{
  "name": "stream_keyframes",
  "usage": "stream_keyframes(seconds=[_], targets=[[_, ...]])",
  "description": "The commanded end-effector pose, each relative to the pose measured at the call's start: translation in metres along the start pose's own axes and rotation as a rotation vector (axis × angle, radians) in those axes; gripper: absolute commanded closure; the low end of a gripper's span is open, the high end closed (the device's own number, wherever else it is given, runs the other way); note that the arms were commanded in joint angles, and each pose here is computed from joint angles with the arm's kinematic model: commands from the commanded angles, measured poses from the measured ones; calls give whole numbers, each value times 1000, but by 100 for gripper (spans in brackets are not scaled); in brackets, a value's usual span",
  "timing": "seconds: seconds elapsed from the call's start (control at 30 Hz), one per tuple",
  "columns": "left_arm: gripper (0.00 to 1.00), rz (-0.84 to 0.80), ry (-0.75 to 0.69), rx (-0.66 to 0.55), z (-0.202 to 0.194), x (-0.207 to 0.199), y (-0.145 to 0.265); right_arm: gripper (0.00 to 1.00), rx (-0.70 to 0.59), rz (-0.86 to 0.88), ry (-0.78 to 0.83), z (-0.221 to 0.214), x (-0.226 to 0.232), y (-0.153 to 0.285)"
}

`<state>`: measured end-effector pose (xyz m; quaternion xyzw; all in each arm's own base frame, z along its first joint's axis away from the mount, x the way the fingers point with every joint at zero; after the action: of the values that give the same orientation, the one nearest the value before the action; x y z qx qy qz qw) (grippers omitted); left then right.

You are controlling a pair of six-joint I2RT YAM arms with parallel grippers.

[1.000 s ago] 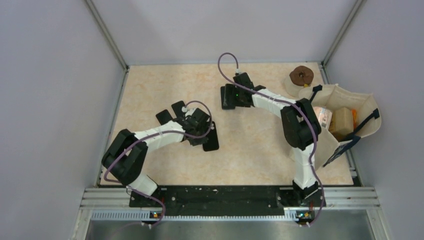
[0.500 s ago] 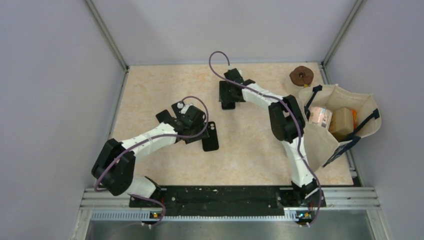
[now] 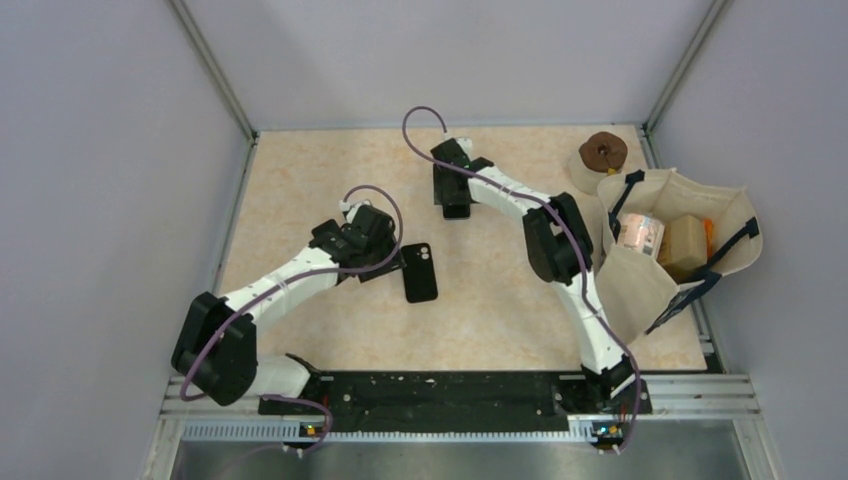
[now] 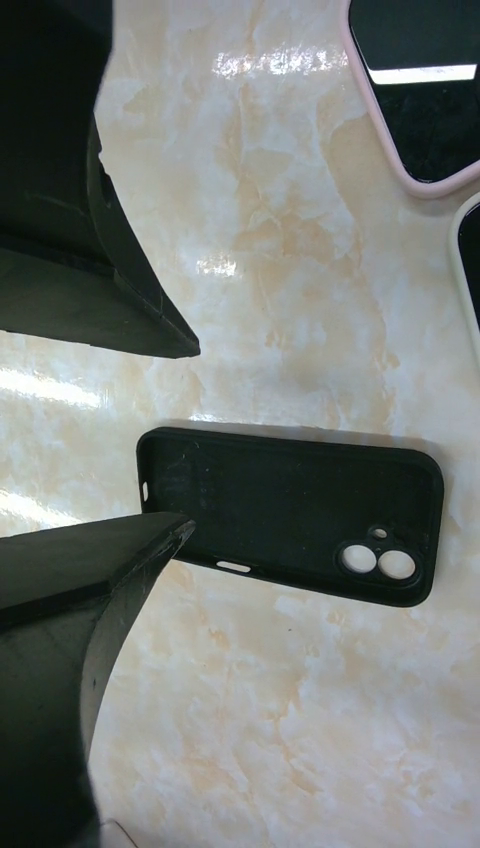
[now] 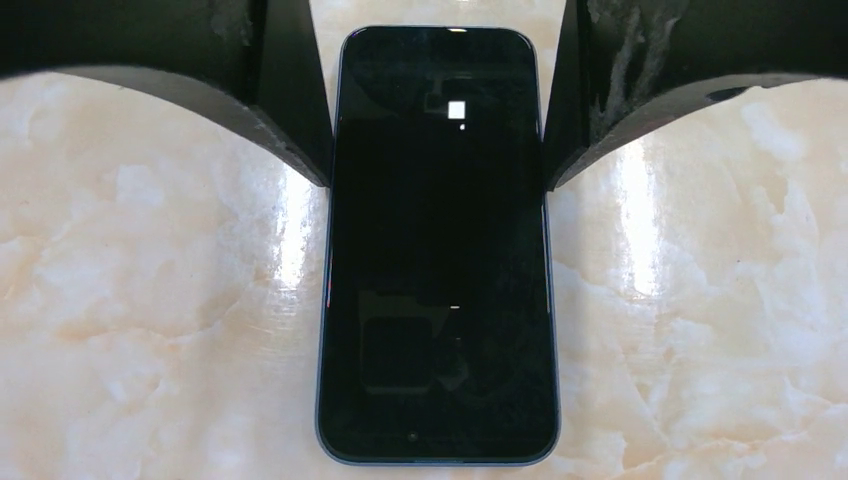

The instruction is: Put the phone into the phone case

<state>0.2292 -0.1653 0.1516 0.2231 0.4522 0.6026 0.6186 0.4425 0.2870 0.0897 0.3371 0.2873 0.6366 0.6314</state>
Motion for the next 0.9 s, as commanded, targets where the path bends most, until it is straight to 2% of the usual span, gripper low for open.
stream_keyframes(seconds=[0.0, 0.1, 0.13, 0.43, 0.6, 0.73, 0.87], targets=[[38, -7, -4, 2, 2, -1, -2, 46, 254, -92, 85, -77, -19, -17], [39, -2, -2, 20, -1, -1, -11, 65, 259, -48, 75, -81, -22, 1], [40, -2, -6, 29, -2, -2, -14, 69, 269, -40, 73, -86, -26, 7], [45, 20, -57, 113, 0, -14, -47, 72, 220, 127, -19, -105, -59, 96], [51, 112, -105, 148, 2, -17, -61, 72, 206, 185, -63, -125, -79, 129], [63, 171, -139, 188, -5, -25, -69, 73, 187, 220, -82, -132, -88, 147], [85, 172, -156, 201, -19, -38, -66, 72, 153, 256, -96, -130, -91, 160]])
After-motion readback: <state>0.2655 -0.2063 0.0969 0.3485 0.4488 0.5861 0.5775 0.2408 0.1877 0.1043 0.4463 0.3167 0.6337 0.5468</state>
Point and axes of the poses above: each gripper's point midway between its finger pads, its own y axis back along the fingers, its own x axis along the line the jaws close on, z = x × y, the point moved 8 cm from there along y, back along the fingers, and after that the axes turned 6 degrees about -y, right-handed, at the moved point
